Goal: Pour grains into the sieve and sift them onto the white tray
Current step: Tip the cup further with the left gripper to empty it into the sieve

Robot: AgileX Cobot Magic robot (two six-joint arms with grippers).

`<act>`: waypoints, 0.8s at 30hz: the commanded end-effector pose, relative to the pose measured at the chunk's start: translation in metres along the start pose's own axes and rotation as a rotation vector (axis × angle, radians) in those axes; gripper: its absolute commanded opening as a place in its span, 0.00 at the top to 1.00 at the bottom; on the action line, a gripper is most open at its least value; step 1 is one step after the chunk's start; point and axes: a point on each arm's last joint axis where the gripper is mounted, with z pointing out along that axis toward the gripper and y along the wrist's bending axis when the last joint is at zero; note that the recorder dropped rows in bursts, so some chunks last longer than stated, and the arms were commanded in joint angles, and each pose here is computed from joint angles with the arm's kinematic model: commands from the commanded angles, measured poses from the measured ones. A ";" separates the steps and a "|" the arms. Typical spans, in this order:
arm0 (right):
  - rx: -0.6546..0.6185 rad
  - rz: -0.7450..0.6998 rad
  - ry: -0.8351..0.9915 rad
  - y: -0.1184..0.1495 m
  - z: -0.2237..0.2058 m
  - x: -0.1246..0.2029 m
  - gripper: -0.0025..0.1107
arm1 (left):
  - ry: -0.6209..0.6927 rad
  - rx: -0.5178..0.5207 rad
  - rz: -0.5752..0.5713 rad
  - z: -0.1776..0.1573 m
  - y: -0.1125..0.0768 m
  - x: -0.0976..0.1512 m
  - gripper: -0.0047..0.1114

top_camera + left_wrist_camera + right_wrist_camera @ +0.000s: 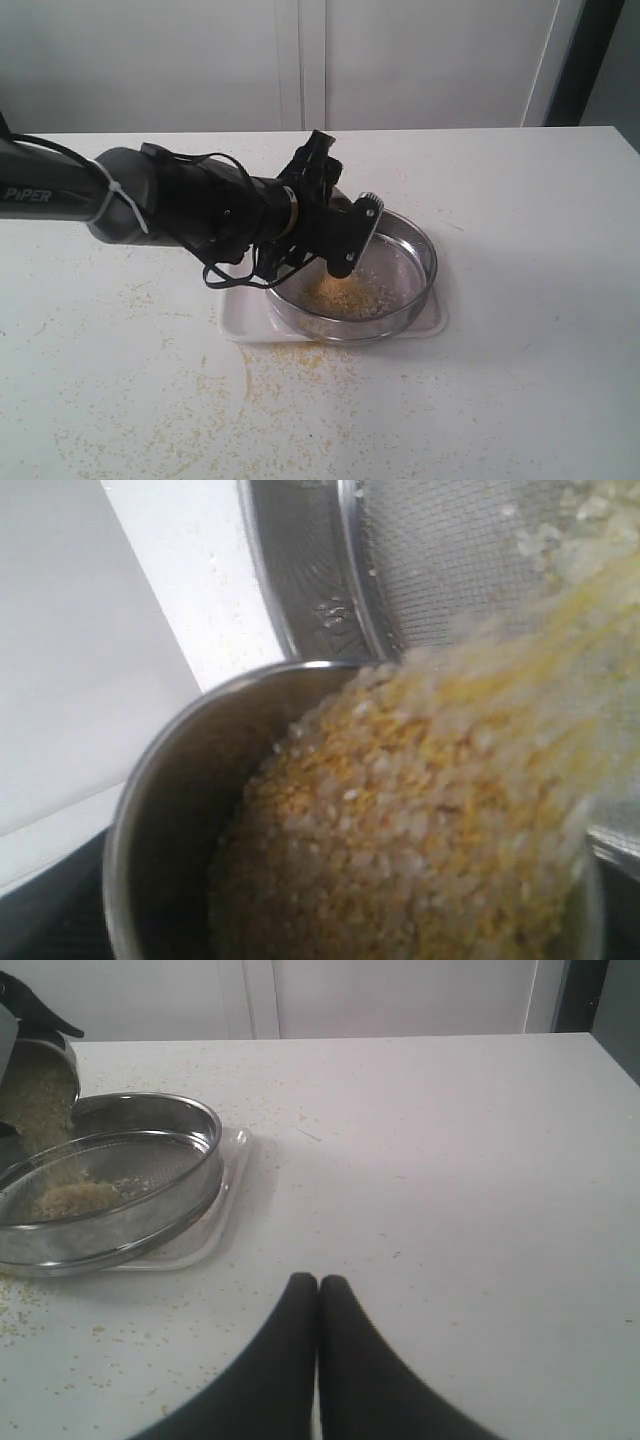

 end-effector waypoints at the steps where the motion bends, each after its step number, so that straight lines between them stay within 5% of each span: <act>1: -0.004 0.004 -0.005 0.000 0.000 0.001 0.98 | 0.014 -0.049 0.053 -0.004 0.015 0.000 0.96; 24: -0.004 0.004 -0.005 0.000 0.000 0.001 0.98 | 0.042 -0.055 0.208 -0.007 0.016 -0.008 0.96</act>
